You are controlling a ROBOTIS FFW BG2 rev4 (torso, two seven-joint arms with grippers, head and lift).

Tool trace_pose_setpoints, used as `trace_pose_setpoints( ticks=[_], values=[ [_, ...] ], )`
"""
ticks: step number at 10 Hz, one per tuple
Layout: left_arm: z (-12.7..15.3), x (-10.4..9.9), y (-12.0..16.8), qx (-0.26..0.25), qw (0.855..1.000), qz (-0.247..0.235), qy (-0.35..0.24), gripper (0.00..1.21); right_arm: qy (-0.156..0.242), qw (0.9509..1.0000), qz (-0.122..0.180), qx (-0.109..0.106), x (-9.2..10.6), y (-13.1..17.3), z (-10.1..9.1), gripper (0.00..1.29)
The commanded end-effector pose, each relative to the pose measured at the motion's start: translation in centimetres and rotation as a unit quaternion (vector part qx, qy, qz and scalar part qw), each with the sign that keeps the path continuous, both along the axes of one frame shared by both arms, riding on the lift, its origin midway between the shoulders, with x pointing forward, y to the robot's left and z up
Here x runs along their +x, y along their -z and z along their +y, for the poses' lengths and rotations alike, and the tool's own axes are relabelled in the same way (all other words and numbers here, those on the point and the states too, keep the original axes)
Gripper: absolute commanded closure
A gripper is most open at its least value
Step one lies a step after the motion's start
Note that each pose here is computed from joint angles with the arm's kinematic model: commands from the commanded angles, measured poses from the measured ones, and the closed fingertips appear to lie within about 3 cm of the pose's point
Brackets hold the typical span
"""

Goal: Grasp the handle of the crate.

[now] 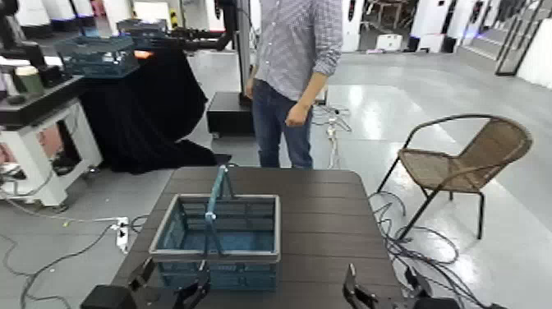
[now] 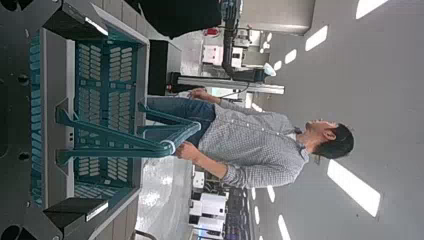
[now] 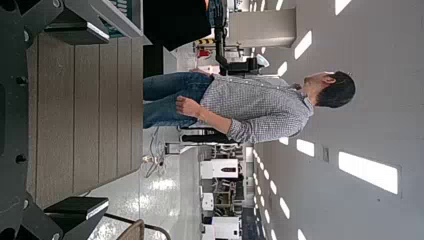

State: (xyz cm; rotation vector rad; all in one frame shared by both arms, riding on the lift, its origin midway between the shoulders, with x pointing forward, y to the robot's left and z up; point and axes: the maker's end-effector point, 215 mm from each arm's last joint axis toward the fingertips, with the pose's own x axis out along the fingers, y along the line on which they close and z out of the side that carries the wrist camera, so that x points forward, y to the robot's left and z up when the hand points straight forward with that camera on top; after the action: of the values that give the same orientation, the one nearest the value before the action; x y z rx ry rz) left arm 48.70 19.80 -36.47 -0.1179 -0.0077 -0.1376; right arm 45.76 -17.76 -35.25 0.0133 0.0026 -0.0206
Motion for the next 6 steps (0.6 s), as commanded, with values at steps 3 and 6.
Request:
trace_pose_setpoints(
  ticks=[3,6],
  values=[
    [0.1,0.0,0.2,-0.012,1.000,0.003,0.000,0.11,0.002,1.0000,0.002,0.002,0.0,0.1,0.0,0.15],
    [1.3,1.0,0.7,-0.041,0.999,0.024,0.010,0.11,0.001,1.0000,0.004,0.003,-0.1,0.2,0.1,0.15]
  ],
)
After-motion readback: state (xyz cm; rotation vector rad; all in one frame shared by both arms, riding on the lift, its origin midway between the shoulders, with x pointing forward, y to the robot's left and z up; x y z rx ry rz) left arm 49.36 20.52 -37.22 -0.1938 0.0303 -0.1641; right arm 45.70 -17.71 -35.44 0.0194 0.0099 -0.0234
